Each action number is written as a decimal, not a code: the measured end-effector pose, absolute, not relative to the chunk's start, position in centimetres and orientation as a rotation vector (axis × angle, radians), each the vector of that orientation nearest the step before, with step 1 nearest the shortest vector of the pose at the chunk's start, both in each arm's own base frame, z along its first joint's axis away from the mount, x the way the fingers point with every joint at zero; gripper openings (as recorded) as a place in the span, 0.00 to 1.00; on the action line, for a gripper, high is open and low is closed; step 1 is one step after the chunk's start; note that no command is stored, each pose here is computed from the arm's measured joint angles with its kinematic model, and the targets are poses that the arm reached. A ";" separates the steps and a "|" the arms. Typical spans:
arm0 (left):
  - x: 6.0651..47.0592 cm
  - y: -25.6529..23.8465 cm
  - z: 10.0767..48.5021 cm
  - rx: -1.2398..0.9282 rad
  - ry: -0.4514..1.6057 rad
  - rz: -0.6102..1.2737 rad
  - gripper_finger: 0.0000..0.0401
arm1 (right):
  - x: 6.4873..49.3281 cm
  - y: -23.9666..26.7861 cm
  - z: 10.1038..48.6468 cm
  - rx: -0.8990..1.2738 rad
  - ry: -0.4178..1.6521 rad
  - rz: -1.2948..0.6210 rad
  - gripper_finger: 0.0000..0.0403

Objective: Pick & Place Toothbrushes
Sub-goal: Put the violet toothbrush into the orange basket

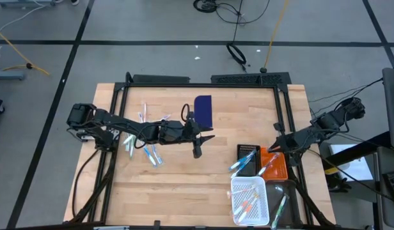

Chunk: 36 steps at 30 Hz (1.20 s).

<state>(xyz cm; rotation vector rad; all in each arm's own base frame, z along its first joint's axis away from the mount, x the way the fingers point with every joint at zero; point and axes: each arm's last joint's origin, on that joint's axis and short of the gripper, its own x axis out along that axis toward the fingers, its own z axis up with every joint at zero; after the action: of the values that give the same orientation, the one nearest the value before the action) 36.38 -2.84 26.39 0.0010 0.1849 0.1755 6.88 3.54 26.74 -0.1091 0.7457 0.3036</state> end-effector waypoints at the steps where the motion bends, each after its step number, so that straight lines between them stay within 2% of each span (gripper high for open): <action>1: 36.4 -2.8 26.4 0.001 0.185 0.175 0.33 | 6.9 3.6 26.7 -0.110 0.748 0.304 0.02; 11: 36.4 -2.7 26.4 0.007 0.184 0.179 0.33 | 7.5 4.0 26.3 -0.172 0.799 0.345 0.02; 36: 36.4 -2.1 26.4 -0.001 0.185 0.197 0.33 | 8.0 4.5 27.1 -0.410 0.711 0.536 0.02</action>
<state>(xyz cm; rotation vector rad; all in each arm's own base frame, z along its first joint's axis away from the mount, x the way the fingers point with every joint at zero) 36.43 -2.07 26.39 -0.0008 0.1846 0.1971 7.97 4.54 27.14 -0.4100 0.7114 0.5355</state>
